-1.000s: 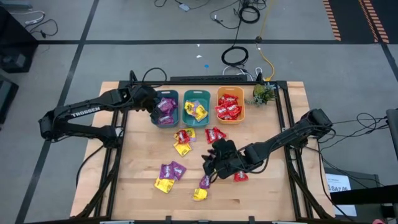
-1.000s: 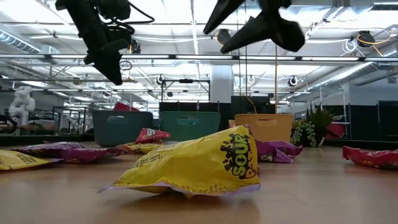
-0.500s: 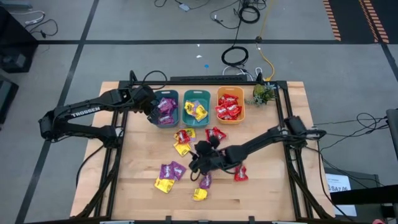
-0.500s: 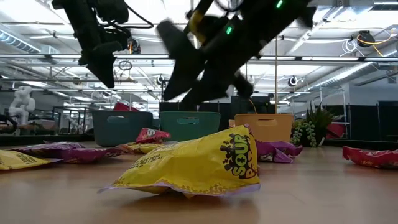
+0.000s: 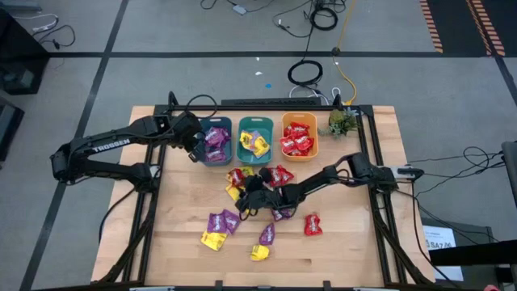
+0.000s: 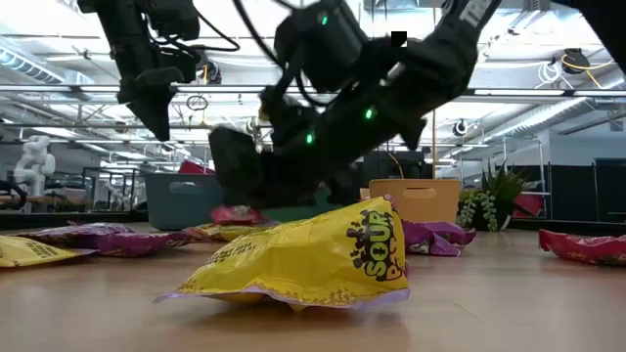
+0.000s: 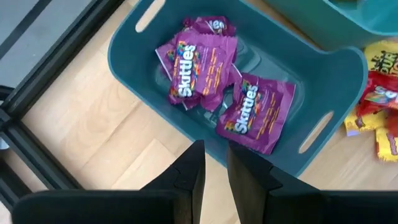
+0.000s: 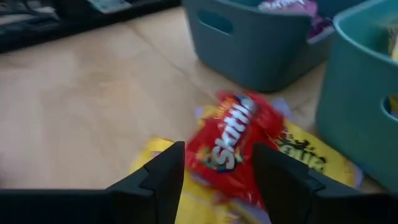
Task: Sort candy
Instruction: Put the red candy into the yellow bin
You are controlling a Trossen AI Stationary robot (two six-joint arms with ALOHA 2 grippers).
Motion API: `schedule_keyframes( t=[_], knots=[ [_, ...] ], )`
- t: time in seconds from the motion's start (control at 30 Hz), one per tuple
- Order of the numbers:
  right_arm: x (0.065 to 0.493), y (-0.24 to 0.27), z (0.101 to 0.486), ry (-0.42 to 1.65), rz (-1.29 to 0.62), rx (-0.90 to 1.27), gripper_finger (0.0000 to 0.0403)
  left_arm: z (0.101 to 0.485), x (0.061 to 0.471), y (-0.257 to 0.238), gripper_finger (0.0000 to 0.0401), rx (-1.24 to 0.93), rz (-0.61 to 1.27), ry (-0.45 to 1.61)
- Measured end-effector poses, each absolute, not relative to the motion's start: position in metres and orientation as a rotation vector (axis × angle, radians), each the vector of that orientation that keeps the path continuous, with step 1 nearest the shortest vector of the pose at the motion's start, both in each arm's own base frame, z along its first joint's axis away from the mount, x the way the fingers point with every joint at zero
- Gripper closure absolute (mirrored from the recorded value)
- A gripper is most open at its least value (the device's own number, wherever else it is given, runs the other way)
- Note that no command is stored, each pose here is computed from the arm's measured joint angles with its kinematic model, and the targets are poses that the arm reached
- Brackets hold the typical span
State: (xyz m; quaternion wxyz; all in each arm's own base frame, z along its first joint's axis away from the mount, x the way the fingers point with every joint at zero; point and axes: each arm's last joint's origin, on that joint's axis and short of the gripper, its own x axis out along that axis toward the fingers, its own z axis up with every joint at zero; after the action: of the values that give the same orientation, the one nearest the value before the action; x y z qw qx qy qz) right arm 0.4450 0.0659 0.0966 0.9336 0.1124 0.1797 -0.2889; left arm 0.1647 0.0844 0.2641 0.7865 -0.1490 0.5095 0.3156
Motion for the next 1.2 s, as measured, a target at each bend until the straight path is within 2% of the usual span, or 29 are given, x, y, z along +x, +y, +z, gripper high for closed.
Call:
schedule_keyframes(
  t=[0.3,0.4,0.57,0.7,0.97,1.2],
  knots=[
    [0.447,0.047,0.078,0.400,-0.637,0.224,0.0233,0.262,0.161,0.082,0.0324,-0.329,0.674,1.148],
    [0.447,0.046,0.078,0.404,-0.639,0.215,0.0271,0.261,0.159,0.081,0.0324,-0.331,0.673,1.173],
    [0.447,0.050,0.078,0.407,-0.632,0.215,0.0383,0.261,0.159,0.081,0.0324,-0.332,0.674,1.174],
    [0.445,0.060,0.087,0.406,-0.599,0.220,0.0391,0.261,0.158,0.081,0.0324,-0.339,0.665,1.180],
    [0.430,0.095,0.160,0.341,-0.510,0.125,0.0402,0.261,0.159,0.080,0.0324,-0.358,0.643,1.180],
    [0.391,0.095,0.244,0.266,-0.700,0.060,0.0402,0.261,0.159,0.080,0.0324,-0.421,0.689,1.158]
  ],
)
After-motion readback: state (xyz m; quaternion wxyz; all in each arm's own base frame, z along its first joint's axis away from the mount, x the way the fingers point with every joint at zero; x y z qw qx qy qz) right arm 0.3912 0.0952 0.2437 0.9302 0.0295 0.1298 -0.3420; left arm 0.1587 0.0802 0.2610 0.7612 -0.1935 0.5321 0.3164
